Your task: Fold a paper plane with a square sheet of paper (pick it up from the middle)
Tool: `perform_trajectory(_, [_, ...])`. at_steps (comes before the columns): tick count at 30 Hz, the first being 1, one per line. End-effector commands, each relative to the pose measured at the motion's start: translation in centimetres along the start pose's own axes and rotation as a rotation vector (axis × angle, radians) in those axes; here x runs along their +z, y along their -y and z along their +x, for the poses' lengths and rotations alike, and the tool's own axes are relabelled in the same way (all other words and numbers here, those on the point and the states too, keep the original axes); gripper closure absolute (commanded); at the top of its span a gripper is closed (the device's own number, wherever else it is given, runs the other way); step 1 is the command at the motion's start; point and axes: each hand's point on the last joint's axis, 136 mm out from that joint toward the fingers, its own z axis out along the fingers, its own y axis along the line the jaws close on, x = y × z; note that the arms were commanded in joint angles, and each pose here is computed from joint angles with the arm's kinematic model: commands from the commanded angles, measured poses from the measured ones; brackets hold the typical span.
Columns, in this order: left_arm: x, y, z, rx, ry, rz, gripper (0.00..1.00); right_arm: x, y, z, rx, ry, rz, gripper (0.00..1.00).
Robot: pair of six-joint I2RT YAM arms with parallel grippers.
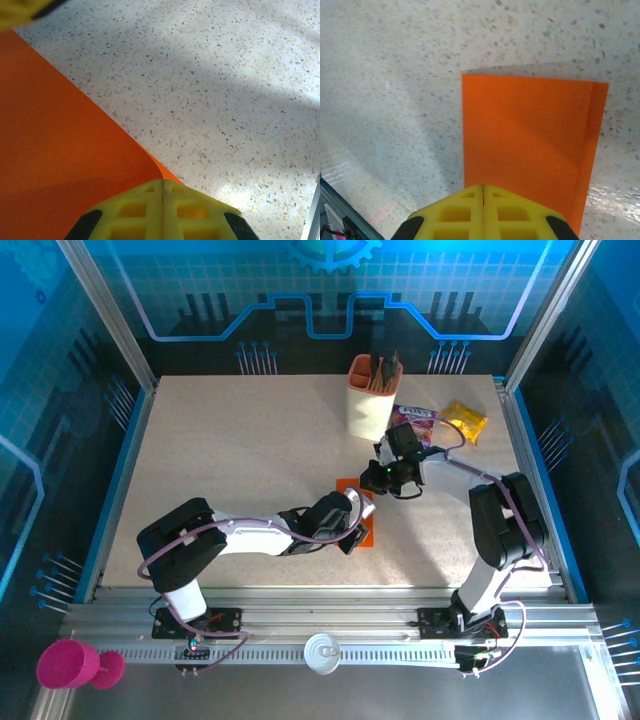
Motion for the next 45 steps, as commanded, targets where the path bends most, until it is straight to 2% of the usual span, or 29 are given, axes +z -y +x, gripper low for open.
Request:
perform_trajectory(1, [-0.2, 0.7, -0.1, -0.005, 0.006, 0.031, 1.0, 0.7, 0.1, 0.2, -0.014, -0.043, -0.005, 1.0])
perform_trajectory(7, [-0.2, 0.4, -0.1, -0.003, -0.004, 0.032, 1.0, 2.7, 1.6, 0.5, -0.001, -0.081, 0.034, 1.0])
perform_trajectory(14, [-0.5, -1.7, -0.2, -0.021, -0.018, -0.012, 1.0, 4.4, 3.7, 1.4, 0.023, -0.122, 0.08, 1.0])
perform_trajectory(36, [-0.3, -7.3, -0.3, -0.02, -0.02, -0.234, 1.0, 5.4, 6.0, 2.8, 0.058, -0.155, 0.12, 1.0])
perform_trajectory(45, [0.0, -8.1, -0.4, -0.012, -0.02, -0.267, 1.0, 5.4, 6.2, 2.9, 0.062, -0.158, 0.125, 1.0])
